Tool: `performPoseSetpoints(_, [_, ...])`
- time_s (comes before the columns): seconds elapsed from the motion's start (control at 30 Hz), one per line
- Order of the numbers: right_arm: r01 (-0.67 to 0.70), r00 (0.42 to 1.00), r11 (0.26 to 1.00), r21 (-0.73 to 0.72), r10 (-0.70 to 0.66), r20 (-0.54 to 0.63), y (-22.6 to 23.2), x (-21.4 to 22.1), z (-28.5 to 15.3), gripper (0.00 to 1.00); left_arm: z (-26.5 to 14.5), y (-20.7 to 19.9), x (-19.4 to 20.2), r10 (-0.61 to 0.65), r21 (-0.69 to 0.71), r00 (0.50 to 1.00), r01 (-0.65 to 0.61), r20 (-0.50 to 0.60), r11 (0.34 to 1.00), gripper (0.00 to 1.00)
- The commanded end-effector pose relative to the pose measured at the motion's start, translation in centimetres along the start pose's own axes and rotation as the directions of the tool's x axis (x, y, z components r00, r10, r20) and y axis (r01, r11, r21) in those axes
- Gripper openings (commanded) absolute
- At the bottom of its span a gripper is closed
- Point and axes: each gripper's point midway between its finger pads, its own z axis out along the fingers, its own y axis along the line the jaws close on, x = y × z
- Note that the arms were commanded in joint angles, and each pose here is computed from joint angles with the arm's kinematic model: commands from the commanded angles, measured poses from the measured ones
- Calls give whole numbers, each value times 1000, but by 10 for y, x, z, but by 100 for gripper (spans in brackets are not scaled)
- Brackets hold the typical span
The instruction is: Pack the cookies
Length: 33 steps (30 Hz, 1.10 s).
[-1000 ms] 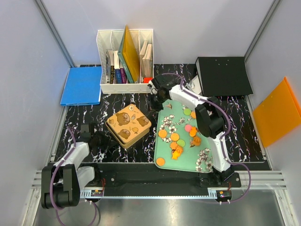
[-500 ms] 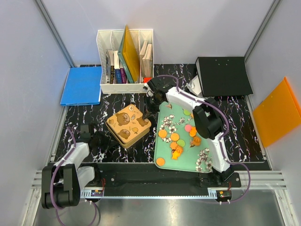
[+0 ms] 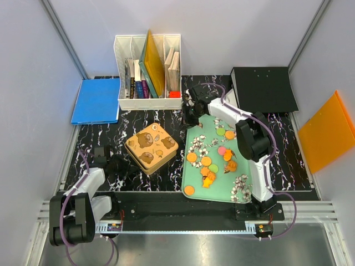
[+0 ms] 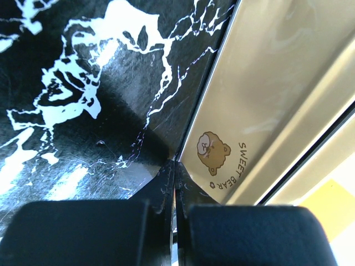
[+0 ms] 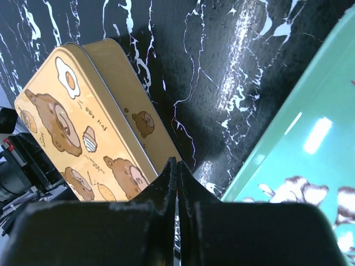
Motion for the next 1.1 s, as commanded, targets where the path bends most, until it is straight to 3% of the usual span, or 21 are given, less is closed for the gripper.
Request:
performPoseSetpoints(0.0, [-2, 998, 999, -42, 0, -57, 5, 10, 21, 0, 1, 13, 2, 6, -39, 1000, -6, -6, 999, 0])
performPoseSetpoints(0.37, [15, 988, 992, -126, -34, -153, 21, 32, 36, 0, 2, 8, -1, 12, -34, 1000, -13, -10, 999, 0])
performPoseSetpoints(1.07, [86, 985, 976, -201, -114, -132, 62, 43, 11, 0, 4, 5, -3, 9, -34, 1000, -10, -15, 999, 0])
